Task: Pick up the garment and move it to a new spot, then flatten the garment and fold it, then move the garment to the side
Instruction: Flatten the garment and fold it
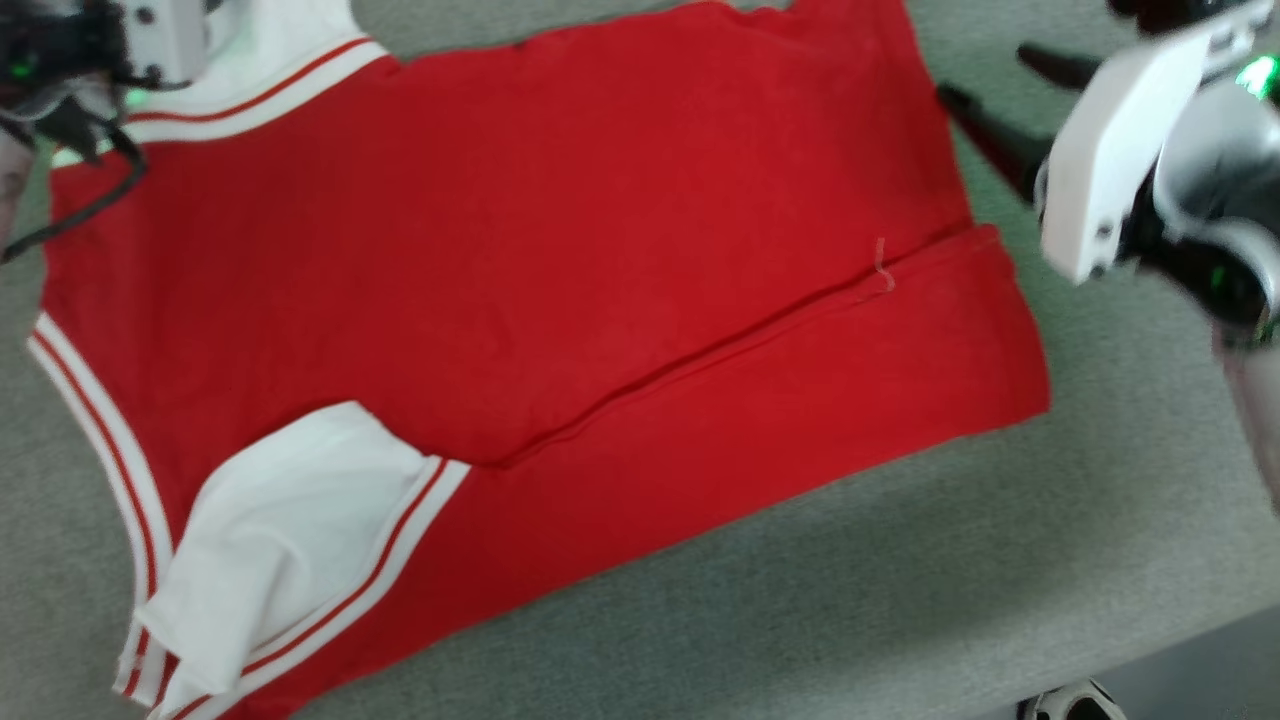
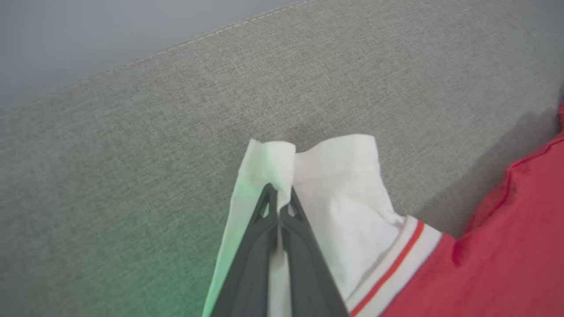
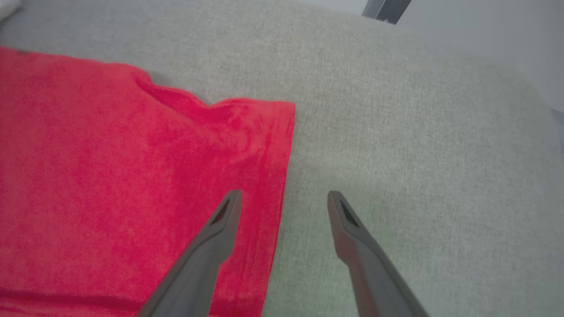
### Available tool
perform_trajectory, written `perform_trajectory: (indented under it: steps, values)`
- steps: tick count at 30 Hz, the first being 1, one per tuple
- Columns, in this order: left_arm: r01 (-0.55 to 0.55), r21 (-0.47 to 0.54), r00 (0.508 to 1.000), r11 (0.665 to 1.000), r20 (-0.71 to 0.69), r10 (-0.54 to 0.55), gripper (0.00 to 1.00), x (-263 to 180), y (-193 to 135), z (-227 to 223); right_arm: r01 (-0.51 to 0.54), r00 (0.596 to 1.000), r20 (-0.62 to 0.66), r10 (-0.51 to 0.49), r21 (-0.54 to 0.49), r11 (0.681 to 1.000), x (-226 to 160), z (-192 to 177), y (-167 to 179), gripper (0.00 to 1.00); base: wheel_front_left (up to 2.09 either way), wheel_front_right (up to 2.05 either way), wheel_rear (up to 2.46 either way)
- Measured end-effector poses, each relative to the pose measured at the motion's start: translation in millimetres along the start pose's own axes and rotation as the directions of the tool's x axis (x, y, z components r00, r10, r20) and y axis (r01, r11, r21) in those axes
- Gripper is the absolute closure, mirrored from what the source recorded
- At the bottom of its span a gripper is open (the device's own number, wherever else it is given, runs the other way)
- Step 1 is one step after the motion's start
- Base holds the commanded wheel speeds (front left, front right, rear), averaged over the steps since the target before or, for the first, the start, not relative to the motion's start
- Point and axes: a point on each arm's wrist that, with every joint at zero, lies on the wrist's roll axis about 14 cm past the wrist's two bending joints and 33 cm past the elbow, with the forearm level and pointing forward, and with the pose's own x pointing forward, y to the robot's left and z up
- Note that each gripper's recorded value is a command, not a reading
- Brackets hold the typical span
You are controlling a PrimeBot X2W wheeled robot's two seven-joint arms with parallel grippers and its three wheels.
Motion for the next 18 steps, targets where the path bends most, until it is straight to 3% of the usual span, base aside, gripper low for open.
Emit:
perform_trajectory:
  steps: [6, 16, 17, 18]
  values:
    - [0.022, 0.01, 1.0, 1.0, 0.015, -0.022, 1.0, 0, -4, -1, 0.035, 0.995, -0.094, -0.034, 0.008, 0.999, 36, 16, -14, 0.0, 0.0, 0.0, 0.0]
    - [0.031, 0.015, 0.999, 0.999, 0.023, -0.032, 1.0, -1, 0, -9, 0.022, 0.972, -0.235, -0.013, 0.033, 0.999, 76, -2, -5, 0.0, 0.0, 0.0, 0.0]
    - [0.033, 0.014, 0.999, 0.999, 0.027, -0.034, 1.0, -2, 0, -9, 0.016, 0.972, -0.233, -0.006, 0.04, 0.999, 77, -2, -3, 0.51, 0.0, 0.0, 0.0]
    - [0.037, 0.012, 0.999, 0.999, 0.026, -0.037, 1.0, -2, 0, -10, 0.014, 0.971, -0.237, -0.005, 0.035, 0.999, 78, -4, -3, 0.66, 0.0, 0.0, 0.0]
